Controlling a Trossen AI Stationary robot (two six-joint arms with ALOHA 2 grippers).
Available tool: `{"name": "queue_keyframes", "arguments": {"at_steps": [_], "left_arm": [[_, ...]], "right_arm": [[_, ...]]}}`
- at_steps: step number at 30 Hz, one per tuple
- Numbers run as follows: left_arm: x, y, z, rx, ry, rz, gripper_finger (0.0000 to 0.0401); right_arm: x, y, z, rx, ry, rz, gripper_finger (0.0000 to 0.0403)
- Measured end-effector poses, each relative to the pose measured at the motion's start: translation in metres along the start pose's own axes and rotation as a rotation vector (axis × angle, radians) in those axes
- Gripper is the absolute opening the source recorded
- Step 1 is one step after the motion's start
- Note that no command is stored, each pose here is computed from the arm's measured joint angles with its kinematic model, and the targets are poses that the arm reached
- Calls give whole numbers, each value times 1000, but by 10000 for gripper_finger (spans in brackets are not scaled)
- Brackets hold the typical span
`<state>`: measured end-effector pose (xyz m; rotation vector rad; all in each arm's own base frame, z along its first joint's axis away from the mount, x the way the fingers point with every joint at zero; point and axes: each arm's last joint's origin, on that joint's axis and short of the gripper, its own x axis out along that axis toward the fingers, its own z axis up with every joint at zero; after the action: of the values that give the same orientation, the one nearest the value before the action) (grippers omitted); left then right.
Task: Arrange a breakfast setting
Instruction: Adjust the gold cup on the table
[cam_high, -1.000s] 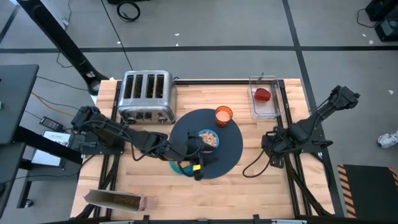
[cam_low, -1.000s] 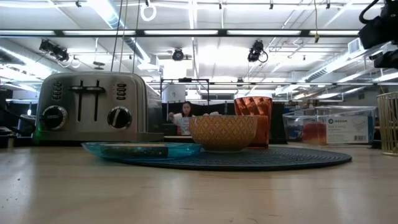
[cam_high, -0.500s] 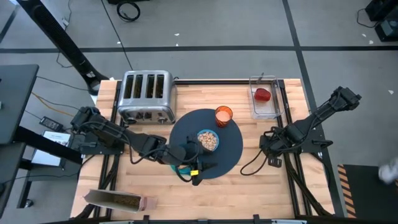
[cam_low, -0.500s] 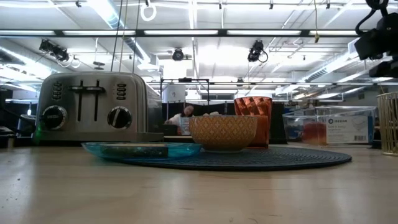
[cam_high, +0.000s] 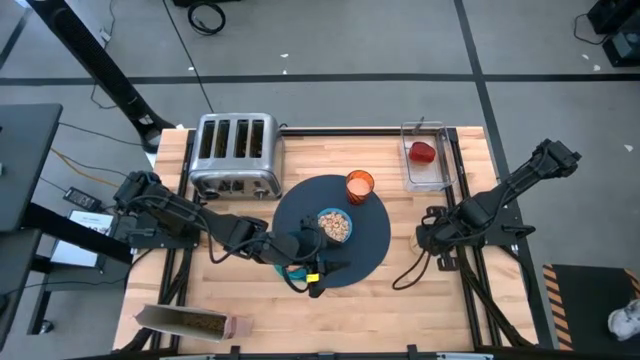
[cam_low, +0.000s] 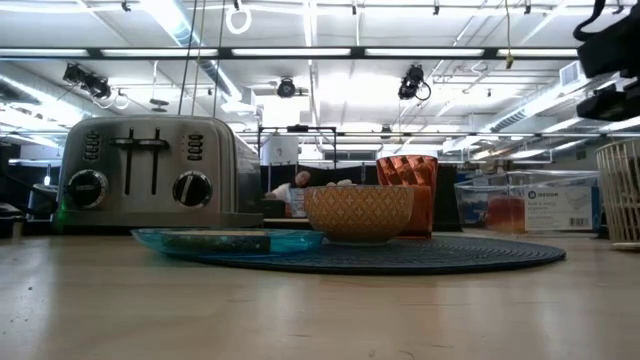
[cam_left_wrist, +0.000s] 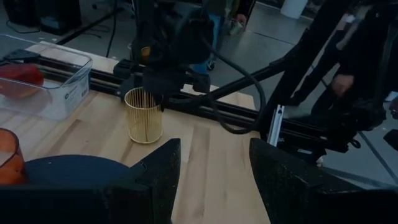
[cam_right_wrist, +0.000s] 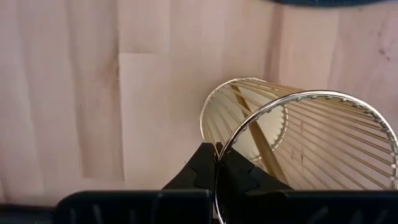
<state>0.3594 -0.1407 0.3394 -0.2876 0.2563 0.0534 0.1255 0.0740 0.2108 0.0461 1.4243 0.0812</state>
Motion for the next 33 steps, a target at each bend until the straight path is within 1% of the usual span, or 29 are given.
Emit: {"name": "queue_keyframes", "arguments": {"at_steps": [5,9,11,17,20,25,30,33], "left_arm": [[0,0,0,-6,0,0,198],[0,1,0,-7,-1,2,198],[1,2,1,-8,-3,5,198],[1,4,2,-12,-9,8,198],[2,5,3,-13,-10,12,198],[3,7,4,-10,-12,17,198],[3,6,3,-6,-11,15,198],[3,7,3,-7,-11,16,198]], "right_arm": [[-2,1,1,-76,1,19,9],[0,3,2,-194,15,45,9],[1,4,3,-282,27,60,9],[-1,10,12,-342,62,71,9],[-2,15,21,-416,47,59,9],[4,19,32,-585,82,6,9],[13,22,38,-720,104,-12,12],[14,23,39,-767,100,-21,13]]}}
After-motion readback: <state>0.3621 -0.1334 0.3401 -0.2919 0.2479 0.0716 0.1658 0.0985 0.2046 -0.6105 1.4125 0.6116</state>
